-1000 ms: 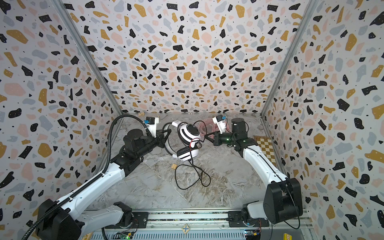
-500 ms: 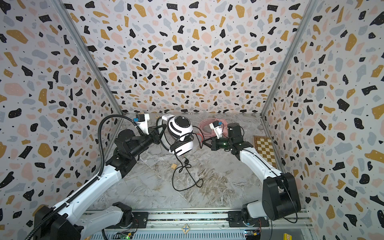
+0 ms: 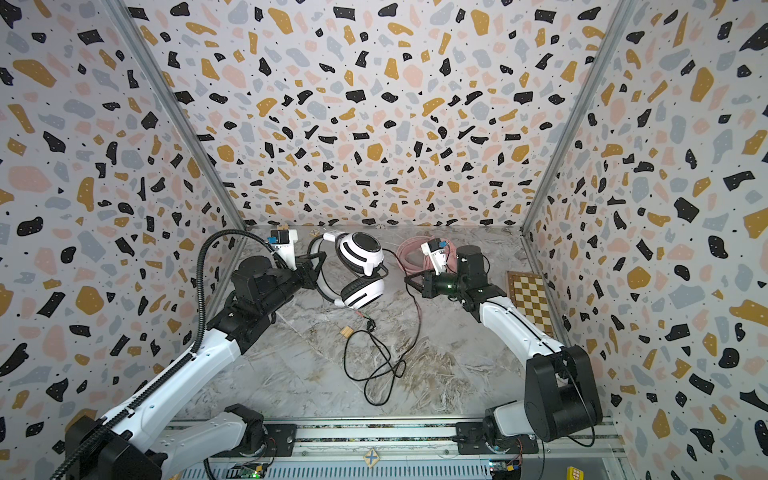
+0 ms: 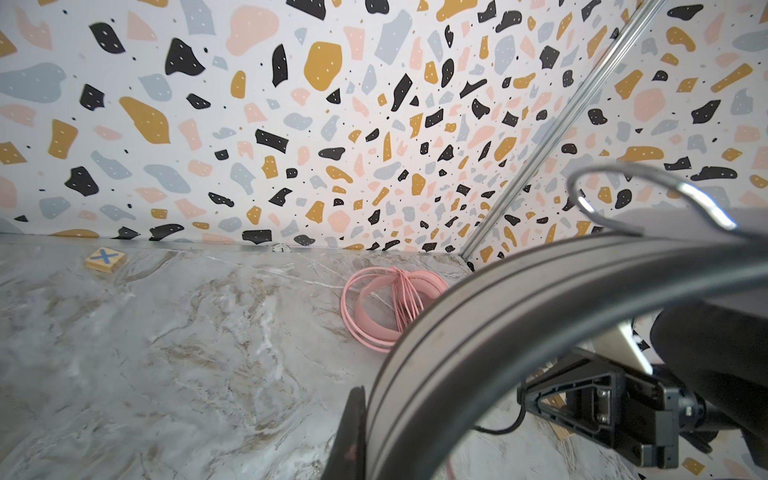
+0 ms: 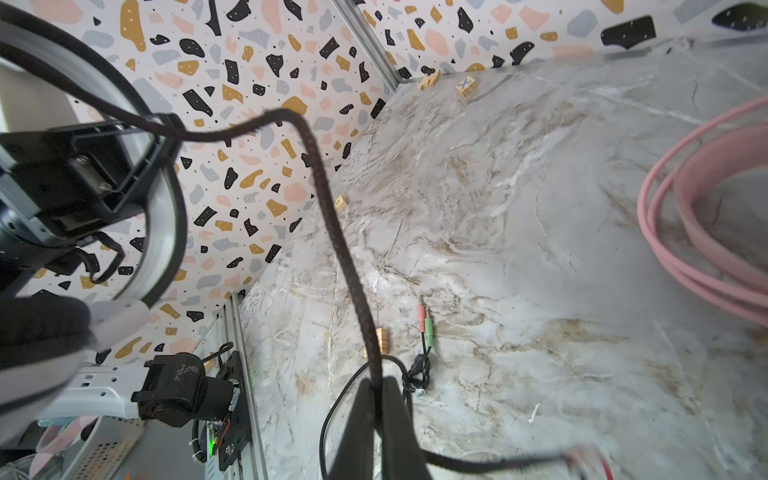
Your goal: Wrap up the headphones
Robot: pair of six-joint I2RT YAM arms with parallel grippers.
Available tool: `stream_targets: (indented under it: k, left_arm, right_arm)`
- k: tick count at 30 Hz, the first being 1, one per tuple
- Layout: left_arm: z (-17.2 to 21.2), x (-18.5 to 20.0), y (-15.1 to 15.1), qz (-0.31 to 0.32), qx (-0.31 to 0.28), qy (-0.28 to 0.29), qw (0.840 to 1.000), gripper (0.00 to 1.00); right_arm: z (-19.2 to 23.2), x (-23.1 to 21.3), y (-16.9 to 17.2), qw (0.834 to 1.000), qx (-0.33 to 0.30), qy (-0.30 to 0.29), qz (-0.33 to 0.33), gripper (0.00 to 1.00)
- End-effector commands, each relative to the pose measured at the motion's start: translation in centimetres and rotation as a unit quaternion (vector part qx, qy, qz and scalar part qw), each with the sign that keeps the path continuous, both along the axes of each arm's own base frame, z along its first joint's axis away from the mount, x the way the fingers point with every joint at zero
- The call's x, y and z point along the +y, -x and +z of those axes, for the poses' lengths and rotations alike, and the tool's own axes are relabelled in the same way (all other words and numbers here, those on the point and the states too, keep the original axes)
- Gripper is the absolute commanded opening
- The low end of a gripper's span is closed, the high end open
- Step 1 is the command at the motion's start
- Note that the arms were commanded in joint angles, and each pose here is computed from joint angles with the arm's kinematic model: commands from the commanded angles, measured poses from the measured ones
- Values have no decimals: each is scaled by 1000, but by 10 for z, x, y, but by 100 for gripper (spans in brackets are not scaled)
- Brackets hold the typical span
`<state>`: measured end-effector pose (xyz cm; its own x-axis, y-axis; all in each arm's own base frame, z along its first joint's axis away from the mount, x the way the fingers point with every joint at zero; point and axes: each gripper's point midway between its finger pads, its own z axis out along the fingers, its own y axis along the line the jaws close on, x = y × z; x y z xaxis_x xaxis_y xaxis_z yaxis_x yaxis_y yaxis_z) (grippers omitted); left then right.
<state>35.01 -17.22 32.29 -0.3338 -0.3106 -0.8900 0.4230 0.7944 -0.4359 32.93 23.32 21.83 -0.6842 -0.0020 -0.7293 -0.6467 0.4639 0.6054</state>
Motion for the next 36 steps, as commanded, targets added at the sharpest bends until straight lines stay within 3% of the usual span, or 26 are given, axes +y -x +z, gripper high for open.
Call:
stream_targets:
  k: [1, 7, 16, 22, 26, 31, 33, 36]
  left_arm:
    - [65, 7, 1, 11, -68, 65, 996, 0]
    - [71, 5, -3, 4, -51, 115, 992, 0]
    - [87, 12, -6, 23, -47, 114, 992, 0]
    - [74, 11, -15, 31, -23, 88, 995, 0]
    - [66, 8, -21, 30, -9, 71, 997, 0]
    - [63, 5, -27, 27, 4, 53, 998, 0]
    - [65, 5, -28, 28, 7, 46, 999, 0]
    - [70, 6, -30, 28, 6, 40, 999, 0]
  right_arm:
    - [-5, 5, 6, 1000, 7, -14, 9, 6]
    - [-19, 22, 12, 1000, 12, -3, 26, 3]
    - [-26, 38, 22, 997, -31, -34, 63, 4]
    - [-27, 48, 6, 995, -68, -53, 55, 34]
    - [-44, 56, -11, 995, -68, -45, 52, 45]
    - [-66, 71, -9, 994, -58, -49, 79, 53]
    - [-78, 76, -8, 995, -60, -34, 79, 63]
    - [-95, 75, -7, 996, -61, -11, 70, 71]
